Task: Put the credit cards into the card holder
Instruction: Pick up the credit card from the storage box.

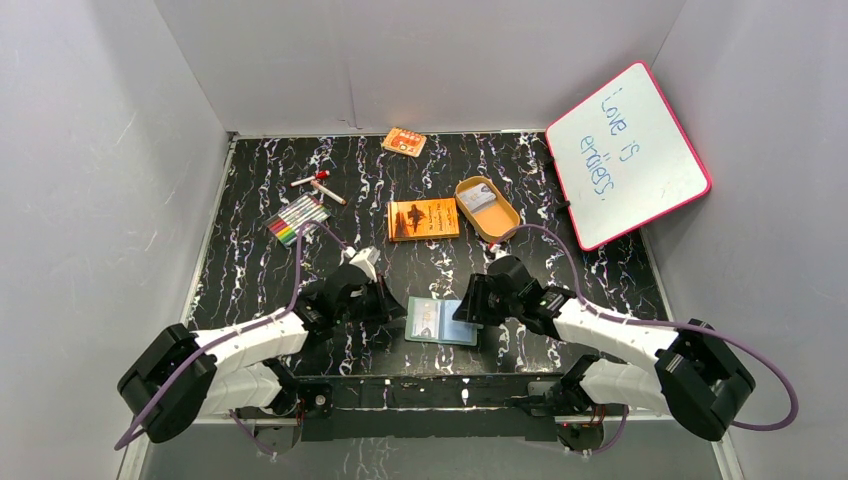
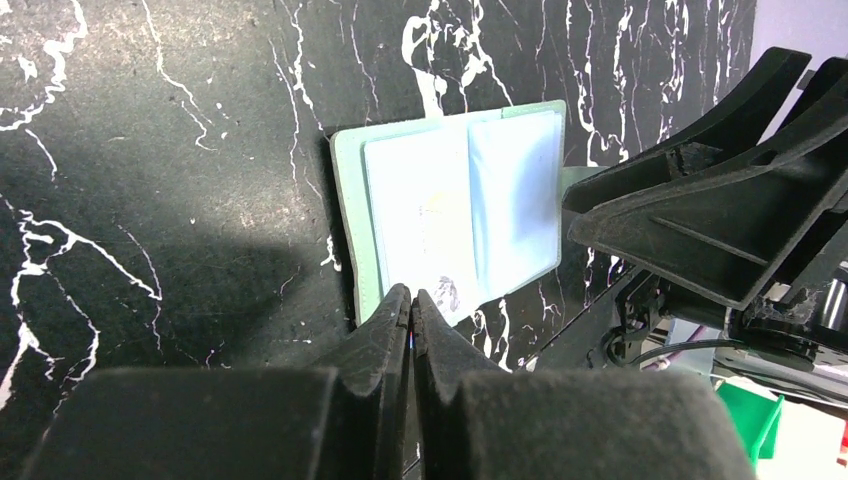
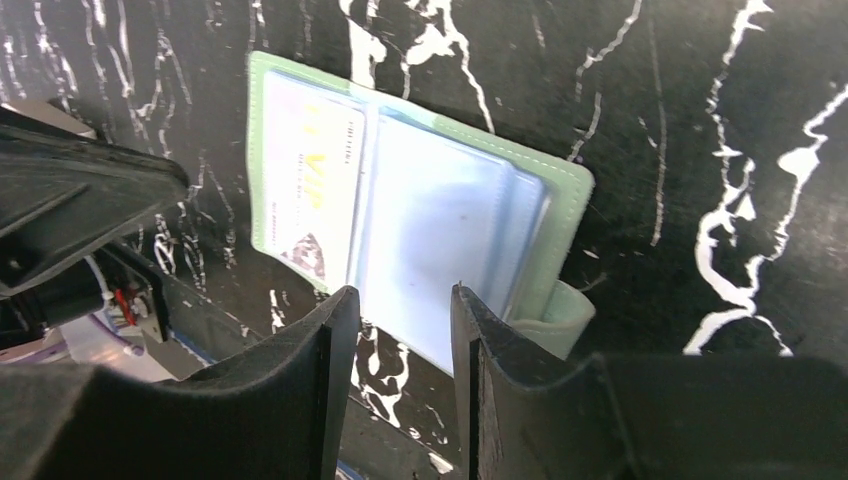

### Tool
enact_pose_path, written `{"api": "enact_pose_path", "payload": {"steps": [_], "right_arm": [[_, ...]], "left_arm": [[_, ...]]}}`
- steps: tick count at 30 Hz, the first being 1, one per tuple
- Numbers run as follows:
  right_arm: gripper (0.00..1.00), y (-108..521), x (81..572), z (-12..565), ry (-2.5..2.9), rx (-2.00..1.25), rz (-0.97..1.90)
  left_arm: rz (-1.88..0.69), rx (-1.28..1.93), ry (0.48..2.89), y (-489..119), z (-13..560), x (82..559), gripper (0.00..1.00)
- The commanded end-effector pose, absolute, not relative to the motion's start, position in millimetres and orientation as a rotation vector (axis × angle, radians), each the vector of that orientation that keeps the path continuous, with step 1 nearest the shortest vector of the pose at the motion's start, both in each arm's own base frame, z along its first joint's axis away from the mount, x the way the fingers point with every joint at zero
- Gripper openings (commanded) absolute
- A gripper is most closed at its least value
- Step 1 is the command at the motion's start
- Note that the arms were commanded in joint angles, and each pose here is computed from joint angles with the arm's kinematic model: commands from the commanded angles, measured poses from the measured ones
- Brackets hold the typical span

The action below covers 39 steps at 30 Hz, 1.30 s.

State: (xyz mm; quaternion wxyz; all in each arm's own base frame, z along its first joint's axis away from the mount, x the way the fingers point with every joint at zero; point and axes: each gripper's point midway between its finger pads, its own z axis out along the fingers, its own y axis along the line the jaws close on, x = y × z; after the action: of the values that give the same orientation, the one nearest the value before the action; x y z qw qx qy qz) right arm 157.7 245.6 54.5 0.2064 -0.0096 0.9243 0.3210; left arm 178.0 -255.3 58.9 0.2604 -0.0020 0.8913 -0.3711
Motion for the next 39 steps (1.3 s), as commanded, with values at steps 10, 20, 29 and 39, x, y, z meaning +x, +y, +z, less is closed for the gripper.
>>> {"api": "enact_pose_path", "payload": {"steps": [10, 20, 29, 39], "right_arm": [[0.43, 220, 162, 39, 2.566, 0.046, 0.757], [0.44, 219, 172, 56, 2.503, 0.030, 0.758], [0.60, 182, 270, 169, 2.225, 0.158, 0.461], [0.63, 170, 397, 198, 1.970, 0.601, 0.719]], "left_arm": [[-1.046, 0.040, 2.296, -263, 96, 190, 0.06], [-1.095, 0.098, 2.318, -280, 96, 193, 0.03], [-0.820, -0.061, 2.228, -226, 117, 208, 0.39], [-0.624, -0.275, 2.147, -174, 130, 214, 0.82]]}}
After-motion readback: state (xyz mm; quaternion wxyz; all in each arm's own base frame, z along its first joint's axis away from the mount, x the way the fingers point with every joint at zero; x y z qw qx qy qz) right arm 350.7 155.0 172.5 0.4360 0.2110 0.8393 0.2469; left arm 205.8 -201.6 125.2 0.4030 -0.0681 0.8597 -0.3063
